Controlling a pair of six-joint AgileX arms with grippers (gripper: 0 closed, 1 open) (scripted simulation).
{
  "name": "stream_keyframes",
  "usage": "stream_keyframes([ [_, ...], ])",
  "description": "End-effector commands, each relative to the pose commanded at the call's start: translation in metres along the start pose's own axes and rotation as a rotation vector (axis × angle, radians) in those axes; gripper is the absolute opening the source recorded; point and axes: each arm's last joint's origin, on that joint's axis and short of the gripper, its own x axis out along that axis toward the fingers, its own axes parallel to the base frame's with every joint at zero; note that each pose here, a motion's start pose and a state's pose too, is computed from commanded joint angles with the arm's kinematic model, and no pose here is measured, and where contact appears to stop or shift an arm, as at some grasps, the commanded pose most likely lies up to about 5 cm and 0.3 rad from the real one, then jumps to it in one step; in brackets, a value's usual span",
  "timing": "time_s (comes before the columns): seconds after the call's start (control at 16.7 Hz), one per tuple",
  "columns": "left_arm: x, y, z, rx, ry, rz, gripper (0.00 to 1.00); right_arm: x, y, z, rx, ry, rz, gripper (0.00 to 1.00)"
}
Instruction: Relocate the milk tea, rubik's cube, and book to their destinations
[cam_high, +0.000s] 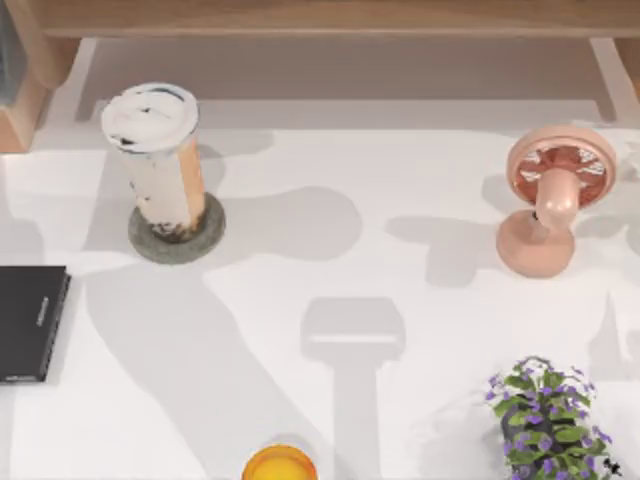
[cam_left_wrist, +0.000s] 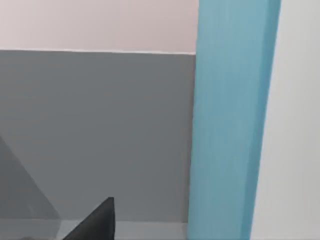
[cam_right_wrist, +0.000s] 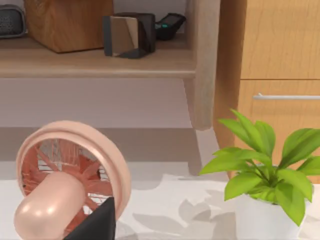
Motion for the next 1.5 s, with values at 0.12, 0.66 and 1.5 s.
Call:
stream_keyframes([
  [0.12, 0.000, 0.000, 0.000, 0.000, 0.000, 0.000, 0.85, 0.000, 0.000, 0.000, 0.000, 0.000, 0.000, 1.00],
  [0.66, 0.000, 0.000, 0.000, 0.000, 0.000, 0.000, 0.17, 0.000, 0.000, 0.000, 0.000, 0.000, 0.000, 1.00],
  [1.5, -0.007, 0.012, 0.011, 0.011, -0.049, 0.026, 0.00, 0.000, 0.000, 0.000, 0.000, 0.000, 0.000, 1.00],
])
